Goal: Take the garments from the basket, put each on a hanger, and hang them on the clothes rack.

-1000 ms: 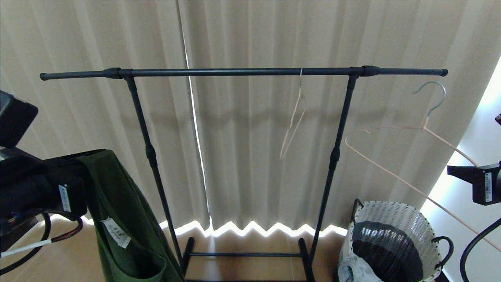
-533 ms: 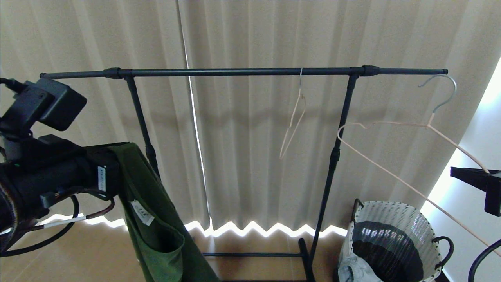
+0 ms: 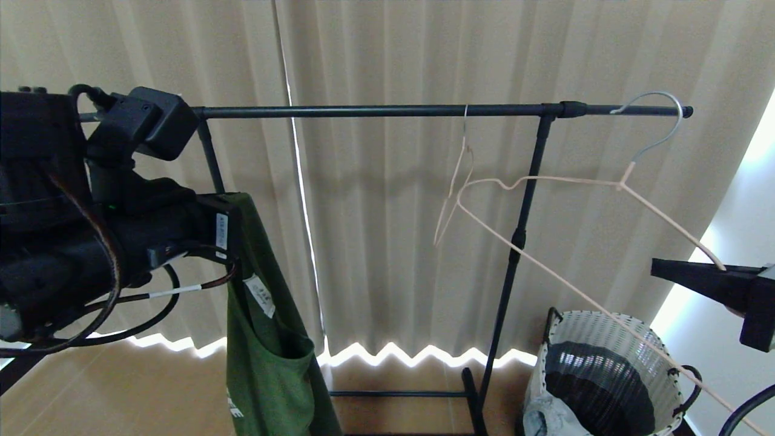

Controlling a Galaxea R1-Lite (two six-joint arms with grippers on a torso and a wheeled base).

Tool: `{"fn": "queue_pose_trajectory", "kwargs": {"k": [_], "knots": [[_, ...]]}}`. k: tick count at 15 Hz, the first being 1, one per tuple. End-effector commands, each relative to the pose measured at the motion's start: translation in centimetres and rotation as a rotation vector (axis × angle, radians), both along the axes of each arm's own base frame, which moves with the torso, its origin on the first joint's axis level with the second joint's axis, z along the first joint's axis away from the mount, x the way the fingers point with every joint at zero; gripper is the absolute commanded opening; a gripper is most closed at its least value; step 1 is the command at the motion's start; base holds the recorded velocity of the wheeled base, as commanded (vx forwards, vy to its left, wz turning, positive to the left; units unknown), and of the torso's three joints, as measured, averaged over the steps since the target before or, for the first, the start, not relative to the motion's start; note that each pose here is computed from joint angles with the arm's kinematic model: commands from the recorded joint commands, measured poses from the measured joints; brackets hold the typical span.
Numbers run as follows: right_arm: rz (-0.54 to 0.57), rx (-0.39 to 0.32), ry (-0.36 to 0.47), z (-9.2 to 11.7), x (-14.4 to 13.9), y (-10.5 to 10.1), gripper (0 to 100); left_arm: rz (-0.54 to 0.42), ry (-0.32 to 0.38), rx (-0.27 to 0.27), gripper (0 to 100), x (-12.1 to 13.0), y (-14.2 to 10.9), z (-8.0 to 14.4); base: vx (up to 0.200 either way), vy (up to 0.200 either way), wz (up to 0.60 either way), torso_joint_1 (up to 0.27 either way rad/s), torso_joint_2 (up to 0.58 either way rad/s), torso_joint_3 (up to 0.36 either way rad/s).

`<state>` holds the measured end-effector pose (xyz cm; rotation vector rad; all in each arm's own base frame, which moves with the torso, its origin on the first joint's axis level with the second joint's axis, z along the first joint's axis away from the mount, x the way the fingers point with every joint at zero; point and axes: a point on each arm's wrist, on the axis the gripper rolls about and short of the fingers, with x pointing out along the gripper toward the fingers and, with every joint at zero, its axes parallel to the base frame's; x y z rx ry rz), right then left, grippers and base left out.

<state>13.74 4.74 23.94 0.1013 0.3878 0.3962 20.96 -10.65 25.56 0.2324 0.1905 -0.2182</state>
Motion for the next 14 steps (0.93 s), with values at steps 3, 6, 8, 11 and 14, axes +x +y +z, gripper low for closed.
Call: {"fn": "queue_pose_trajectory", "kwargs": {"k": [3,6,8,11,14], "knots": [[0.209,0.052,0.001,-0.2,-0.6,3.4,0,0.031,0.033,-0.03,0,2.7,-1.6,-0.5,0.0,0.0,0.0,0.0,0.0,0.0],[0.343,0.063,0.031,-0.4,-1.3,5.7,0,0.04,0.058,-0.06,0,4.0,-2.3,-1.0,0.0,0.0,0.0,0.0,0.0,0.0],[0.408,0.083,0.052,-0.7,-1.6,7.1,0,0.042,0.065,-0.067,0,4.4,-2.5,-1.2,0.0,0.0,0.0,0.0,0.0,0.0],[0.462,0.111,0.059,-0.9,-1.4,8.9,0,0.044,0.064,-0.075,0,4.7,-2.7,-1.0,0.0,0.0,0.0,0.0,0.0,0.0],[0.492,0.116,0.063,-0.9,-1.9,9.3,0,0.09,0.055,-0.066,0,5.4,-2.9,-1.0,0.0,0.0,0.0,0.0,0.0,0.0]]}}
